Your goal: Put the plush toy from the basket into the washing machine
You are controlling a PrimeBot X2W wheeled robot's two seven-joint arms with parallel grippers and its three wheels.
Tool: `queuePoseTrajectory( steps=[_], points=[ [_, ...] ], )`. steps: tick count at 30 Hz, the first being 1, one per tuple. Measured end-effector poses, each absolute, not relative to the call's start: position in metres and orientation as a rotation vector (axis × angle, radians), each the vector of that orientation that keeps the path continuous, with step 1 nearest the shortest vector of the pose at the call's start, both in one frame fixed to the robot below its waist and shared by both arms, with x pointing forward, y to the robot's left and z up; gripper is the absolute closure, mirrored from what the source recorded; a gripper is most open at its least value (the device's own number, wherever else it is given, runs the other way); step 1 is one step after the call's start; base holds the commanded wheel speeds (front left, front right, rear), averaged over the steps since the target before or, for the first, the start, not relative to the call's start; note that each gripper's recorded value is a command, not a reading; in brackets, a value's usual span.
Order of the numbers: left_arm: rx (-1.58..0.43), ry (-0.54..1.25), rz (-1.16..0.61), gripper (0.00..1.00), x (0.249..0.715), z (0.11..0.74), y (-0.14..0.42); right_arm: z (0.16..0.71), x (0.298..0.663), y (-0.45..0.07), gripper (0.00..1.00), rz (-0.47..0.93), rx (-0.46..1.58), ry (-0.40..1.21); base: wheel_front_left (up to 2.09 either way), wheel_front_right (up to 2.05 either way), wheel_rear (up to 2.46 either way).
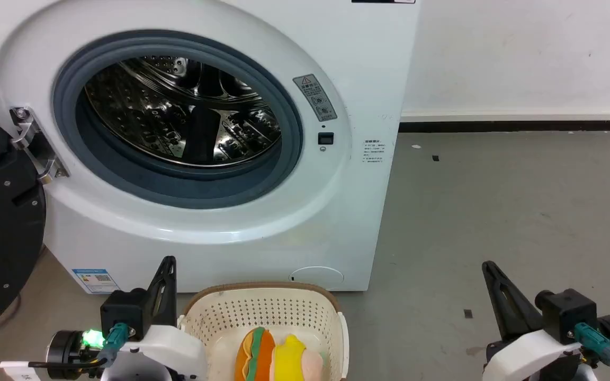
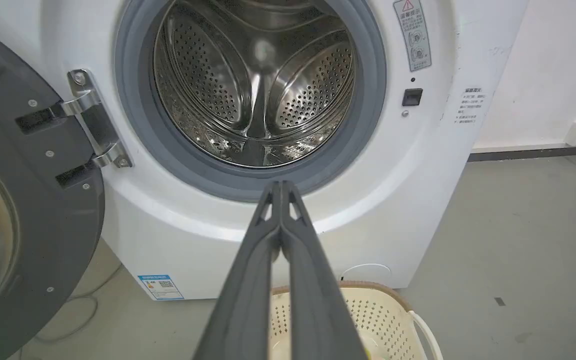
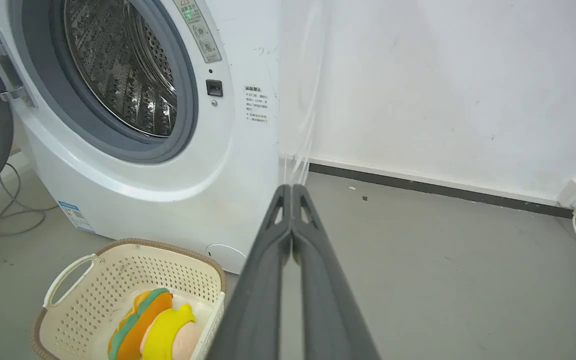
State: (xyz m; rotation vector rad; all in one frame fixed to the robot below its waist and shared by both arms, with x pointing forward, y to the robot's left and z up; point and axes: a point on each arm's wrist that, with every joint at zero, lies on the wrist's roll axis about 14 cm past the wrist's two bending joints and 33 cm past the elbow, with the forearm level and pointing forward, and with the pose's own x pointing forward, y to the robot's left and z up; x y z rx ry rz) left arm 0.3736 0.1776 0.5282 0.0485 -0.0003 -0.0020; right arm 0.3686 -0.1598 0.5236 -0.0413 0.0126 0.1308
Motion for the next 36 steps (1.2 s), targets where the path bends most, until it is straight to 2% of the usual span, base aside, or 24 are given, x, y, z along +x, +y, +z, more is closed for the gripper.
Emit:
queuePoseTrajectory(
  steps=[26,27,36],
  points=[
    [0.049,0.0,-0.002,1.0,0.3736,0.5282,0.1776,0.5236,0.3686,-0.1598,1.0,0.131,-0.041,0.013,0.0,0.0,0.0],
    [0.048,0.0,-0.003,0.0,0.3736,0.5282,0.1776,0.523,0.3683,-0.1595,0.0,0.131,-0.039,0.013,0.0,0.0,0.0],
    [0.047,0.003,0.003,0.0,0.3739,0.5267,0.1774,0.5217,0.3686,-0.1628,0.0,0.122,-0.036,0.016,0.0,0.0,0.0]
  ],
)
